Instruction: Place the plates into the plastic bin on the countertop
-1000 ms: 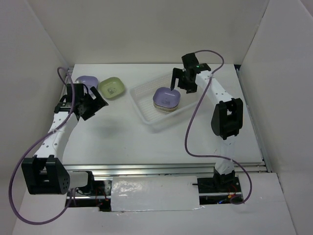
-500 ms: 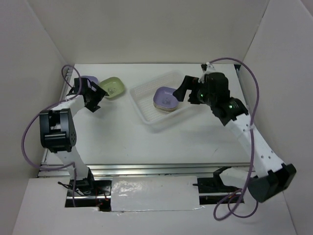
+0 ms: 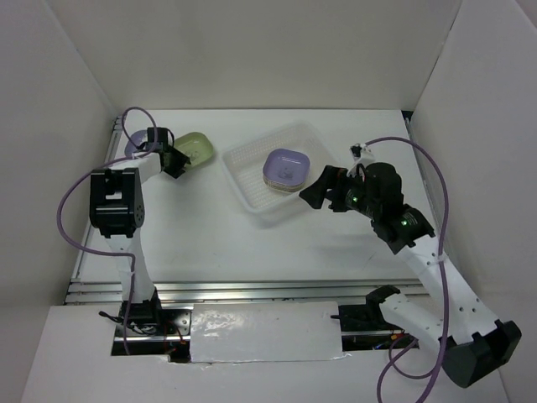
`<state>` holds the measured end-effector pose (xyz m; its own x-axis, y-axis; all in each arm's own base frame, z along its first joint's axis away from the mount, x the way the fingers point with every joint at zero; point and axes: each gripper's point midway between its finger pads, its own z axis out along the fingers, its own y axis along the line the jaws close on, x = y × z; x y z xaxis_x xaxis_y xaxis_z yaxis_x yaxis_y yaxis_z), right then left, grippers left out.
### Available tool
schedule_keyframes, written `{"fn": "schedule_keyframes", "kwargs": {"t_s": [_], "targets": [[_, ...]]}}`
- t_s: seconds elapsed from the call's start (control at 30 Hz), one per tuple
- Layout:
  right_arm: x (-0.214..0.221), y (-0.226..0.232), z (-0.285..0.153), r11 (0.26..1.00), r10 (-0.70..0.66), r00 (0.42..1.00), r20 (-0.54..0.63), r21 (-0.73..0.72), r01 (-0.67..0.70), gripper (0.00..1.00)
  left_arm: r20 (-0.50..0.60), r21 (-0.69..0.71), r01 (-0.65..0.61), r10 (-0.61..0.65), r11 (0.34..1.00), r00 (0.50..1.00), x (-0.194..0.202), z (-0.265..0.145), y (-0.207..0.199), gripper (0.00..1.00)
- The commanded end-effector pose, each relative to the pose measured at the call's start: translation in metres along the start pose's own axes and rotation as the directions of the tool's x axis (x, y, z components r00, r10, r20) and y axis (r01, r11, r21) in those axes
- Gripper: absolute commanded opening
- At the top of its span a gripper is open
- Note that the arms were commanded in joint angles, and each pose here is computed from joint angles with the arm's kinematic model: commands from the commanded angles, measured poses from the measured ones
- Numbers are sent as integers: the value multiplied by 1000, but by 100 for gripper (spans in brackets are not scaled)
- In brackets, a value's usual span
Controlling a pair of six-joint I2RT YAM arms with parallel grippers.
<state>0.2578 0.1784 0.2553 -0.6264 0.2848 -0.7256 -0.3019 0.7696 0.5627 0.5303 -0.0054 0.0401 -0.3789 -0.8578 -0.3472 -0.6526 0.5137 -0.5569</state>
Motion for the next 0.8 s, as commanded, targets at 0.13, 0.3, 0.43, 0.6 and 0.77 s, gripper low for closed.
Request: {"fn": "schedule_keyframes", "kwargs": {"t_s": [0.13, 0.3, 0.43, 0.6, 0.77], "targets": [[-28, 30, -29, 996, -19, 991, 132, -79, 30, 100, -16, -120, 31, -33, 992, 999, 15, 11, 30, 22], [-38, 40, -53, 995, -25, 982, 188, -85, 42, 100, -26, 21, 16, -15, 1000, 1000, 4, -14, -14, 0], [-40, 44, -65, 995, -24, 978, 209, -91, 44, 100, 52, 136, -66, 59, 988, 997, -26, -64, -75, 0], [-37, 41, -71, 996, -20, 976, 216, -75, 37, 100, 297, 135, -176, 130, 975, 946, -68, -159, -125, 0], [-34, 38, -75, 998, -6, 975, 221, -66, 21, 100, 310, 193, -332, 263, 923, 914, -37, -223, -152, 0]]}}
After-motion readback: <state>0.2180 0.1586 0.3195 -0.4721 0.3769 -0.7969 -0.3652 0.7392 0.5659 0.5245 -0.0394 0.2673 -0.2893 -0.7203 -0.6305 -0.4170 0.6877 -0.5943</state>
